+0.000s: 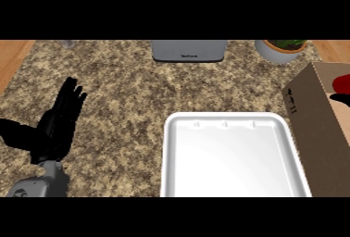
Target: Pick the can from the tray and place it in the cardboard box
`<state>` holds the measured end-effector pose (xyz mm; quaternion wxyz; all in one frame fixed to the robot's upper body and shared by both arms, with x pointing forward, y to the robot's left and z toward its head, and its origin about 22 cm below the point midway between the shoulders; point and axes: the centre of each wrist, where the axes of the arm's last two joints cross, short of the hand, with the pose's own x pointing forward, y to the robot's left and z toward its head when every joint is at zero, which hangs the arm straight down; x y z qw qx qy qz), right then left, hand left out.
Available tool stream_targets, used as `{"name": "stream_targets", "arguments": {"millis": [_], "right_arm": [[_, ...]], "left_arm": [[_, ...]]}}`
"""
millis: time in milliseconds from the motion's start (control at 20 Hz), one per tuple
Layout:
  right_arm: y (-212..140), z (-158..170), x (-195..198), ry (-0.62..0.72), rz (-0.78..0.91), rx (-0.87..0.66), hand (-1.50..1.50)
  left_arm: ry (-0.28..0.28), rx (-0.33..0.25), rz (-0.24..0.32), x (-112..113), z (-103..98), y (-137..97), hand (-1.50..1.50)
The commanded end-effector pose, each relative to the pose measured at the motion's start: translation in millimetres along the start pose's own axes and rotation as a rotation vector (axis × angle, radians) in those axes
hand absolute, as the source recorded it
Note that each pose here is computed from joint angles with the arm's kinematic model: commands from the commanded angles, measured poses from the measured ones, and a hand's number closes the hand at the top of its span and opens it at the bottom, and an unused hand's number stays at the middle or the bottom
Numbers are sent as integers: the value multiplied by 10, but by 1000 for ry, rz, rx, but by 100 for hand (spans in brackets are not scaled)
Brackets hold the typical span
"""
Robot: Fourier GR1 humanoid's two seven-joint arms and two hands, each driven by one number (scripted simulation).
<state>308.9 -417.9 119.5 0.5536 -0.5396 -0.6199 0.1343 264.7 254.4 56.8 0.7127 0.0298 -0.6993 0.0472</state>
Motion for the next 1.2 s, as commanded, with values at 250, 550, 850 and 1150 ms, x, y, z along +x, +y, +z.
{"name": "stream_targets", "arguments": {"millis": [250,550,850,1150], "right_arm": [[-353,-85,-240,110,-566,-99,-150],[-705,190,-604,126,-654,-157,-150],[-762,403,-1042,132,-662,-245,-150],[-912,582,-1434,137,-668,-266,-150]], "left_arm": [[-9,17,-1,22,15,133,0],[8,16,-5,-204,33,159,0],[-5,3,2,28,206,30,0],[-2,-10,-12,10,16,-34,0]]}}
